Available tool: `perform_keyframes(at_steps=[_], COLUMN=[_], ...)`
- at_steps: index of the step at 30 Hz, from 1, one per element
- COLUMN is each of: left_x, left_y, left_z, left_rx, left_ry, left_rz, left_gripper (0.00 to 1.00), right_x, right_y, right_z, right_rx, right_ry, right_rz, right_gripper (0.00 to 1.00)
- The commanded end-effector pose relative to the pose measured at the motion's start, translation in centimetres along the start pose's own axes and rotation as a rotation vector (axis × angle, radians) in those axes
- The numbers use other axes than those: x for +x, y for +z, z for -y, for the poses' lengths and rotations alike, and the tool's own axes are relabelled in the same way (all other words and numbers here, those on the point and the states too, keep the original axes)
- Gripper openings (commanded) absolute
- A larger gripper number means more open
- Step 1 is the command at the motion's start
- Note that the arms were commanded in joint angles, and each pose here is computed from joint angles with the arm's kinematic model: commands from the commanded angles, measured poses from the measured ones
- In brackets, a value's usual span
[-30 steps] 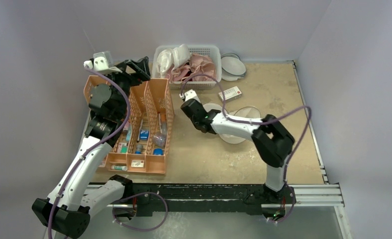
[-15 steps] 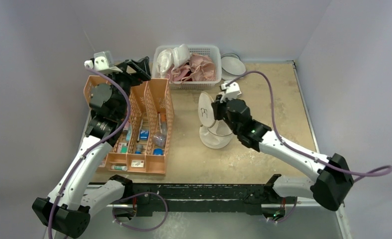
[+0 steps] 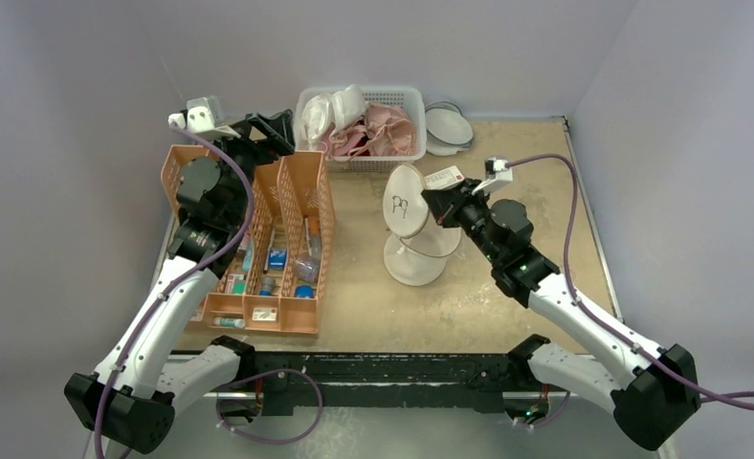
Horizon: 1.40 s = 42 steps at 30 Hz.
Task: Unzip the laundry bag and remove the bra
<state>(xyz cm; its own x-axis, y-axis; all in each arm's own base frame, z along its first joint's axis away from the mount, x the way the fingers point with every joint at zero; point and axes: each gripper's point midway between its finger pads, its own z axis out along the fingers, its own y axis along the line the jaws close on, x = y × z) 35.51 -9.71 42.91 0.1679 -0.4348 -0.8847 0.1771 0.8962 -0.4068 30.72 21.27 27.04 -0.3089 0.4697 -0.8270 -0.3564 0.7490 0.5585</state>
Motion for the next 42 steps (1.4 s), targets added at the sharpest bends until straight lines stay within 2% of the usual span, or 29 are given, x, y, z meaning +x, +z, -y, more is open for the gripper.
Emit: perform_keyframes(at_steps=[1, 5, 9, 17, 28, 35, 39, 42], left_x=[-1.5, -1.4, -1.3, -1.0, -0.7, -0.2, -0.4, -0.3], left_y=[0.2, 0.2, 0.3, 0.4, 0.7, 0.8, 0.8, 0.8], left_z=[1.0, 1.0, 1.0, 1.0, 1.0, 0.9, 1.0, 0.9], left_rx=[0.037, 0.037, 0.038, 0.040, 0.040, 0.037, 0.039, 0.034], left_ry=[-0.036, -0.034, -0.034, -0.036, -0.034, -0.030, -0.032, -0.032], left_rz=[0.048, 0.047, 0.044, 0.036, 0.026, 0.015, 0.018, 0.017], left_gripper=[0.89, 0.89, 0.89, 0.89, 0.89, 0.89, 0.89, 0.89], right_x=[-2.0, -1.4, 0.4, 6.6, 12.1, 15.6, 17.2, 18.7], right_y=[-0.7, -0.7, -1.1, -2.6, -4.9, -6.2, -6.3, -6.3], right_z=[-2.2, -1.6, 0.1, 3.6, 7.3, 9.9, 10.3, 10.8], right_rx=[-0.124, -0.133, -0.014, 0.166, 0.316, 0.412, 0.398, 0.405], right_ry=[0.256, 0.438, 0.526, 0.558, 0.611, 0.578, 0.564, 0.553], right_rz=[0.052, 0.006, -0.063, -0.250, -0.358, -0.437, -0.476, -0.524], right_gripper=[0.01, 0.00, 0.00, 0.00, 0.00, 0.07, 0.14, 0.14])
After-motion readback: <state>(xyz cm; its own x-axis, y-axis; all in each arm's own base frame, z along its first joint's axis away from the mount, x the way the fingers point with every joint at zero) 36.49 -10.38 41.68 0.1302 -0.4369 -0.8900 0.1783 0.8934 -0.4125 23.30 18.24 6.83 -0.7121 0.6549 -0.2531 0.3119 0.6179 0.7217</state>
